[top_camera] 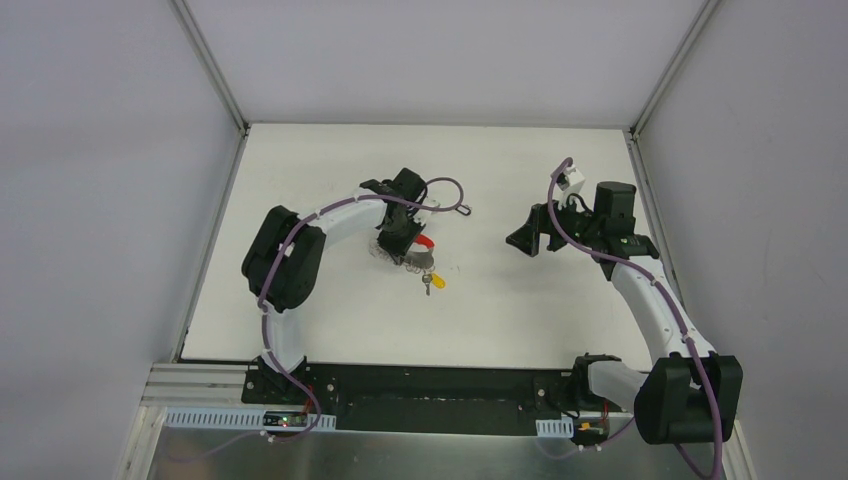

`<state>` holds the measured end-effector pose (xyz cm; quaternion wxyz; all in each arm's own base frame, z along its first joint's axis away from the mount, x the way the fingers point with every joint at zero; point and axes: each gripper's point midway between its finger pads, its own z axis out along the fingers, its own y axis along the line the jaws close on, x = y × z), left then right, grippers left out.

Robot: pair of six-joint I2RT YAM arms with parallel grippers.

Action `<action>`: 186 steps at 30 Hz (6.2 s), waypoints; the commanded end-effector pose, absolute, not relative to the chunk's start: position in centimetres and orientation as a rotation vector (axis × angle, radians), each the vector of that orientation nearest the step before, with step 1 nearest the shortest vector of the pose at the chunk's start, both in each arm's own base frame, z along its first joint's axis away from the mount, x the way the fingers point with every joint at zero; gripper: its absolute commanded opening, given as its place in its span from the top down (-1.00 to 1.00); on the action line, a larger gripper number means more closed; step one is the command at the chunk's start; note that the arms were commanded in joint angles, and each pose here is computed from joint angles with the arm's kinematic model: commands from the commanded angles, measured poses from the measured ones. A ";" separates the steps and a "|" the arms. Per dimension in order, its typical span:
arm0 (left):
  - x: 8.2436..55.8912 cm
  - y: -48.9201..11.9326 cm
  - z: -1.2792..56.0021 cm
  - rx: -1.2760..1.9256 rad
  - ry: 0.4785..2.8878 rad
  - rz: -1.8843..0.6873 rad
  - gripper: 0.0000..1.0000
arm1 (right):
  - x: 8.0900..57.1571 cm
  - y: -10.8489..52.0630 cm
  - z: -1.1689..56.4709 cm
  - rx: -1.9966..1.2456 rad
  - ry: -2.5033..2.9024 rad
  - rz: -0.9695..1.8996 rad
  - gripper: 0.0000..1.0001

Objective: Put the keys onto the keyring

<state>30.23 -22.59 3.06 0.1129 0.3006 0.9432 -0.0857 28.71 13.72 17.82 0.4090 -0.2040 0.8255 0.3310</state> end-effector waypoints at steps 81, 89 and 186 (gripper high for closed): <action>28.9 -18.6 4.1 0.732 2.933 -0.423 0.37 | 28.9 12.9 17.3 -0.534 2.082 0.801 -0.96; 29.3 -18.4 3.3 0.666 2.978 -0.479 0.59 | 28.9 12.9 17.2 -0.533 2.083 0.804 -0.96; 21.9 -34.6 32.0 1.093 1.929 -1.410 1.00 | 21.4 26.5 30.3 -1.043 1.653 1.540 0.30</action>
